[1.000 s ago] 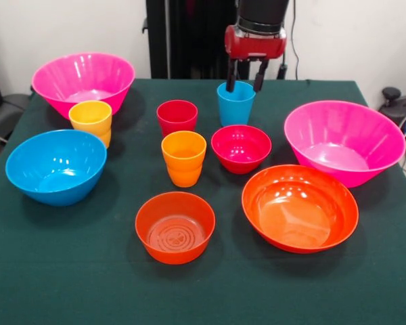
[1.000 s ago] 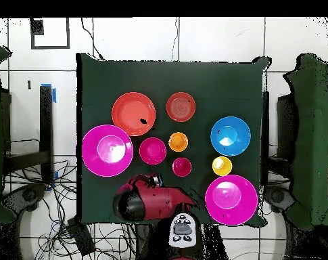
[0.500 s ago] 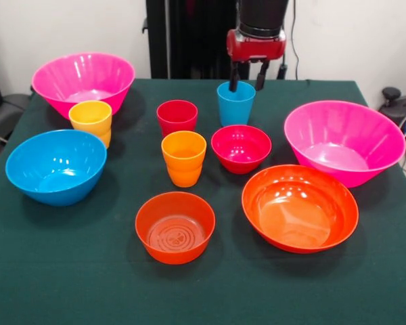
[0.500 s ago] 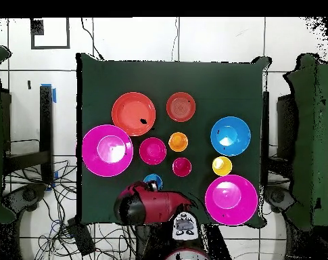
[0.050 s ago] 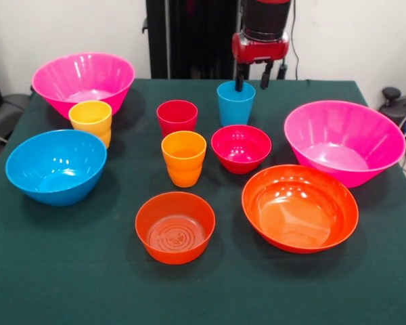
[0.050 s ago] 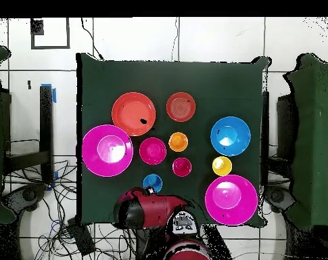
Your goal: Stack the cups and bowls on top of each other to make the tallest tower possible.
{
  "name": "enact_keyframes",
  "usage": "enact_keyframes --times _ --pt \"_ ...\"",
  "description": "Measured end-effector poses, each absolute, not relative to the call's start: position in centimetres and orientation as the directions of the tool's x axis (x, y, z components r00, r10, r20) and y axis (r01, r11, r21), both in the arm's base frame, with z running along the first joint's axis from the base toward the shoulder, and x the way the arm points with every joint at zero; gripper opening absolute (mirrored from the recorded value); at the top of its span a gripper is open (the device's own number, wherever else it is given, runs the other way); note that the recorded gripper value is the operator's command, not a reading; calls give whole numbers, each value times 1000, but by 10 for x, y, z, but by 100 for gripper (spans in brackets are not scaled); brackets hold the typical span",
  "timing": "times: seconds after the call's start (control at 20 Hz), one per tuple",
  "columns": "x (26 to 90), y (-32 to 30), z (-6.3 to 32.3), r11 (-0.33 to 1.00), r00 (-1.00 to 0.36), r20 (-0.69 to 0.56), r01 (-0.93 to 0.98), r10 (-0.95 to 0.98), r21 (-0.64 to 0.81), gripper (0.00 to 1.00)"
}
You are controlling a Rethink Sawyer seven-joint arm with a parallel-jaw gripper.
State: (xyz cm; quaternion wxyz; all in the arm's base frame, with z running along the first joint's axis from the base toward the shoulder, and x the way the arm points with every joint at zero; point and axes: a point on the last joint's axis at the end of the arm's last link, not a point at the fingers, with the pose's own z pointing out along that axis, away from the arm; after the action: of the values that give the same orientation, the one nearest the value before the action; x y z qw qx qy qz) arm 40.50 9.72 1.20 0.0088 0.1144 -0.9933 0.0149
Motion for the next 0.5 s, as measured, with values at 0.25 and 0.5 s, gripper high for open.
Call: enact_keyframes --times 0.25,0.5 --pt "403 99 3 973 -973 -6 -229 -229 -26 100" --pt "401 101 -6 973 -973 -29 -230 -231 -25 100"
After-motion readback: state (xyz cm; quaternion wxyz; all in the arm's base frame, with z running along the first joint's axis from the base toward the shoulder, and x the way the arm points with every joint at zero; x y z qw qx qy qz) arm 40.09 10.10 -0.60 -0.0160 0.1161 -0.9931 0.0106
